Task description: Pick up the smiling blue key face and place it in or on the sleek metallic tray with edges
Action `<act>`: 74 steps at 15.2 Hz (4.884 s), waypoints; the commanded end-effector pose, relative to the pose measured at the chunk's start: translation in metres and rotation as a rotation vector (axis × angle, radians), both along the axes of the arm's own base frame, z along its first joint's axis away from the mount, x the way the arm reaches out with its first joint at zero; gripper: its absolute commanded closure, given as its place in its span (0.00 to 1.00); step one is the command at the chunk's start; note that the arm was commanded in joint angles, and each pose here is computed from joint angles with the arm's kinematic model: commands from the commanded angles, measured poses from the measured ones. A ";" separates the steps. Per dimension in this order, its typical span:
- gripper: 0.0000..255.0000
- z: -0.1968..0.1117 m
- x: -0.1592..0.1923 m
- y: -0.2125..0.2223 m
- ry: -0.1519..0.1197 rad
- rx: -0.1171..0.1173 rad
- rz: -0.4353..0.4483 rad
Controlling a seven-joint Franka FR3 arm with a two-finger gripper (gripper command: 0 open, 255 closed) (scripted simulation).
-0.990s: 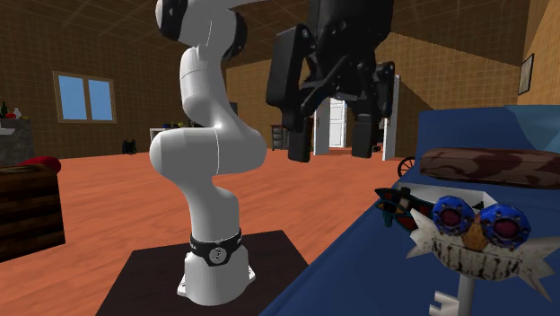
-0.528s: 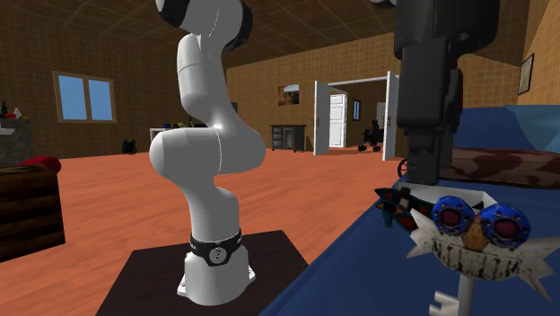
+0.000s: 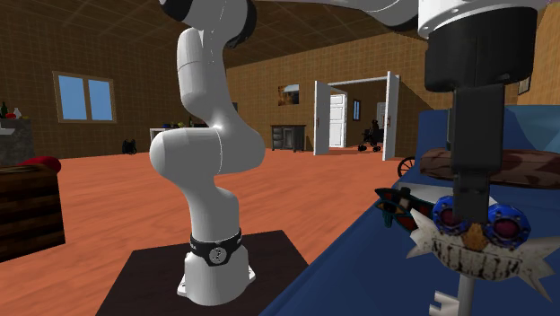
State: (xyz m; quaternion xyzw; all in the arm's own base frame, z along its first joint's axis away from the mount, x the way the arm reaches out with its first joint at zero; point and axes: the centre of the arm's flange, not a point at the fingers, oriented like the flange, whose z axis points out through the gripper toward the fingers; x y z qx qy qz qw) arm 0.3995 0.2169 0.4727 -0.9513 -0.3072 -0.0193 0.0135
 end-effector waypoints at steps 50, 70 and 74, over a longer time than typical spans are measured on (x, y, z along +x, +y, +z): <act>1.00 0.125 -0.059 0.069 -0.001 0.000 0.000; 1.00 0.162 -0.229 0.268 -0.001 0.000 0.000; 1.00 0.170 -0.263 0.308 -0.001 0.000 0.000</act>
